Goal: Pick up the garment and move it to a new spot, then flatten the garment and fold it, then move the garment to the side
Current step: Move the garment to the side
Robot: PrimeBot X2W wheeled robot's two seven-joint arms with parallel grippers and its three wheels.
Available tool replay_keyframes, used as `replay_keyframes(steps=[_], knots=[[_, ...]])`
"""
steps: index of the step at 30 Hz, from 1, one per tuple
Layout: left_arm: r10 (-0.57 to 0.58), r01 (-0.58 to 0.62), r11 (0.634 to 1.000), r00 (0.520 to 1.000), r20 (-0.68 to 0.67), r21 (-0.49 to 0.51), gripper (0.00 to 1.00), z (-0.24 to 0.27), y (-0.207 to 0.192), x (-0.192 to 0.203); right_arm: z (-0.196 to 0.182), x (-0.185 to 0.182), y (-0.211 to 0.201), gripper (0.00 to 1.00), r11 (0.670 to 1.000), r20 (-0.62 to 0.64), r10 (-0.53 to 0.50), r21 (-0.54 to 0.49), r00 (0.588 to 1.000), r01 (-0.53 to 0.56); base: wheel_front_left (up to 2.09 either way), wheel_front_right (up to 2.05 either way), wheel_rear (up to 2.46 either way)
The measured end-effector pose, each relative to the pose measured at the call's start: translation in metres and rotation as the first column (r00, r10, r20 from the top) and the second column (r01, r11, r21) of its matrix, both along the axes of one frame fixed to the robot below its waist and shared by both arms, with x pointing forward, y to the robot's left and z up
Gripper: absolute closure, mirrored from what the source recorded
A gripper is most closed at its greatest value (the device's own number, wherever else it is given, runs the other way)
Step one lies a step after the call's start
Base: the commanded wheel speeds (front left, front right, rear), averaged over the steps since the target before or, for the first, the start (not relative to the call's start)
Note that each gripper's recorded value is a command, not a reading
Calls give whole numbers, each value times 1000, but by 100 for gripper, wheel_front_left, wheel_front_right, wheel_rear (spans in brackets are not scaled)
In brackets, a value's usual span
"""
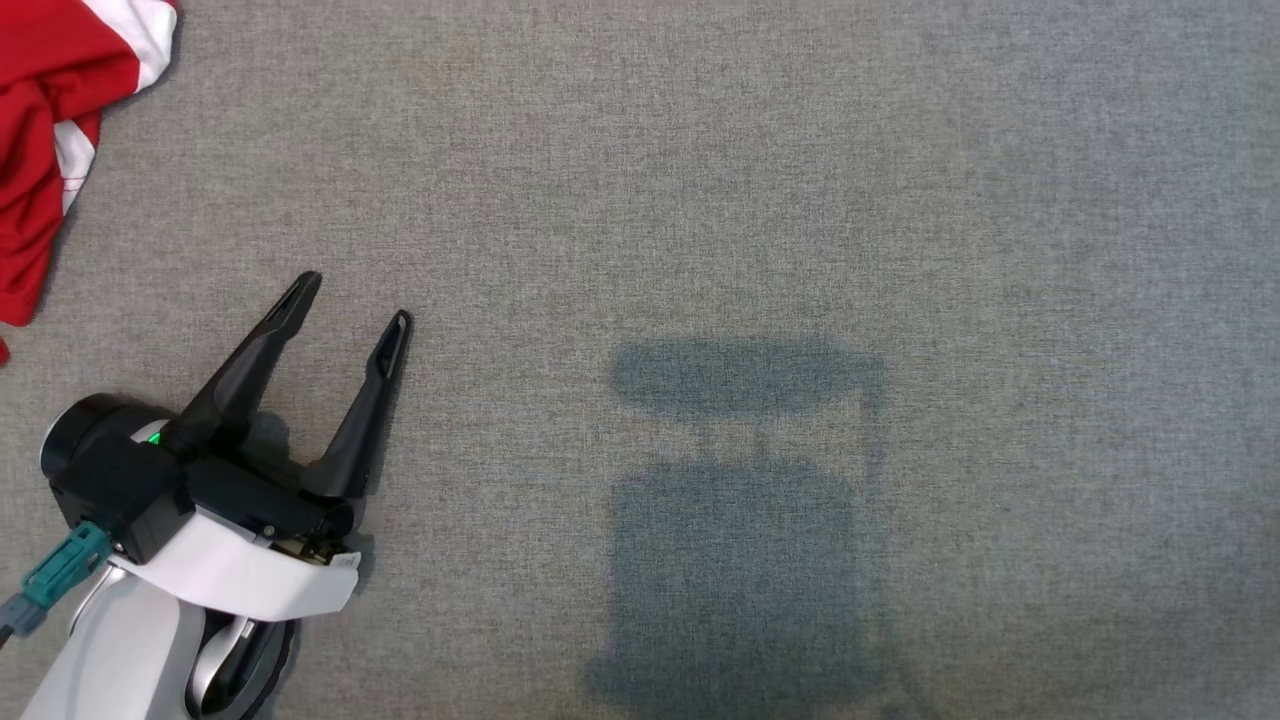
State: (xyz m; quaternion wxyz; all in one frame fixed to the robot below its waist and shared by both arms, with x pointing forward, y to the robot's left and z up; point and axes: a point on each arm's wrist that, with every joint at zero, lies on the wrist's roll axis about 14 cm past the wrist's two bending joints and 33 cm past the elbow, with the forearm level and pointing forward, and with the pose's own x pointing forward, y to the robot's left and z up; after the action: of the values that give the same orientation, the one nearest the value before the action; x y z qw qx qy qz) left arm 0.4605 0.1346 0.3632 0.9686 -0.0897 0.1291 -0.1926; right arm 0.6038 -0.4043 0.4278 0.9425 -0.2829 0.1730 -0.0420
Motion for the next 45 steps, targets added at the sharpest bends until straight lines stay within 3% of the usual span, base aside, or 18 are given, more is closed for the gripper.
replay_keyframes(steps=[12,13,14,15,24,33,45], knots=[[-1,1,1000,1000,11,3,0,3,1,4,-30,-7,-5,100,995,-78,-82,-62,994,77,0,0,0],[0,0,1000,1000,12,4,0,3,1,4,-30,-7,-6,78,994,-78,-89,-66,993,84,0,0,0],[0,0,1000,1000,12,5,0,3,1,4,-30,-8,-8,49,993,-82,-97,-71,992,91,0,0,0],[1,-1,1000,1000,14,5,0,4,1,4,-30,-8,-9,0,992,-77,-111,-66,991,106,0,0,0],[68,-69,998,997,39,12,0,18,9,5,-14,-14,-10,0,984,-17,-174,-35,985,173,0,0,0],[151,-151,988,979,138,-13,0,64,15,-1,5,-35,-5,0,977,72,-214,41,974,212,0,0,0],[253,-238,967,944,213,-90,0,116,29,-24,70,-51,24,0,979,301,-186,136,935,151,0,0,0]])
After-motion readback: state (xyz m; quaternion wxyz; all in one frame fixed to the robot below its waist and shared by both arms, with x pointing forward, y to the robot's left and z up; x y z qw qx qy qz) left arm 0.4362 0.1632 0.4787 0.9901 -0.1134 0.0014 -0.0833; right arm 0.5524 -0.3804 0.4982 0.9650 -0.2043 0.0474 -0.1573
